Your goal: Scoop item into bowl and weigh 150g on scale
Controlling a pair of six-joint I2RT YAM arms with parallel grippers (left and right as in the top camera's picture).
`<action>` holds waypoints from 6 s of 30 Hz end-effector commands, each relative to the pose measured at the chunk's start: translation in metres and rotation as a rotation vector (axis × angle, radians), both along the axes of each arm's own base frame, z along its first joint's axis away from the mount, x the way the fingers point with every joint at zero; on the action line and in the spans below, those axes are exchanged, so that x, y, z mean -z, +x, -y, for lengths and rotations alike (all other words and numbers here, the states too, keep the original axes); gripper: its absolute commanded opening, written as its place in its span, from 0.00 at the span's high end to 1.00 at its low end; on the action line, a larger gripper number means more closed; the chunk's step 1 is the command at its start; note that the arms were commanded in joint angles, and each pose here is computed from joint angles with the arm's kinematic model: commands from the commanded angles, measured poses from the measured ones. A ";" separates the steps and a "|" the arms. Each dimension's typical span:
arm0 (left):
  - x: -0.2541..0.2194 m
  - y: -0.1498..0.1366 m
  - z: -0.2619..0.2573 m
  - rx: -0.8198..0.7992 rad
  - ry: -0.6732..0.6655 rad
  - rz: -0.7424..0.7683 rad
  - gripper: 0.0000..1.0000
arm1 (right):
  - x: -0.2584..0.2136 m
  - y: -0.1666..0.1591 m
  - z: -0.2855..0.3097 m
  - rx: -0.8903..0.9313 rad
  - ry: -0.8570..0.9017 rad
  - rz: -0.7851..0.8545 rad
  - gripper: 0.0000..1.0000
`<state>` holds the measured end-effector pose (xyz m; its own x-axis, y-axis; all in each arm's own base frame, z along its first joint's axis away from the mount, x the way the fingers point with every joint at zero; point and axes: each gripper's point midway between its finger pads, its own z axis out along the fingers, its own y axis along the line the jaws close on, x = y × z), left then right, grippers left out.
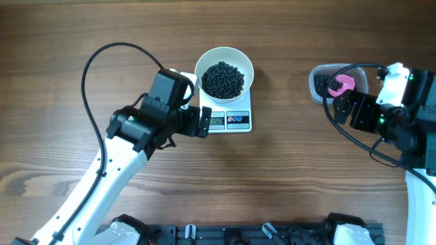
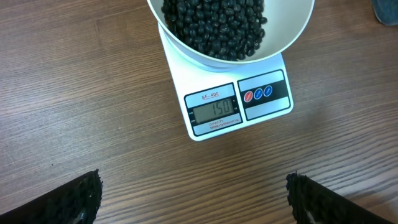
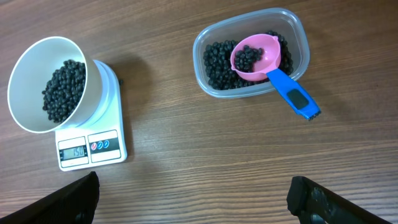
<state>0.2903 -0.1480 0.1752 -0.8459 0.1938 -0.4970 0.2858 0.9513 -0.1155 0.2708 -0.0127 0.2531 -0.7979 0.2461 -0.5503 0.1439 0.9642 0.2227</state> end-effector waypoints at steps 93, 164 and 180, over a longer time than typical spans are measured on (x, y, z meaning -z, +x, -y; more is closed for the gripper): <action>0.001 0.001 -0.001 -0.008 -0.001 -0.001 0.00 | 0.077 -0.025 -0.031 -0.140 -0.245 0.971 0.00; -0.007 0.010 0.003 -0.006 -0.022 0.047 0.00 | 0.076 -0.025 -0.029 -0.119 -0.228 0.969 0.00; -0.076 -0.011 -0.085 -0.245 -0.019 0.262 0.00 | 0.076 -0.025 -0.029 -0.119 -0.228 0.969 0.00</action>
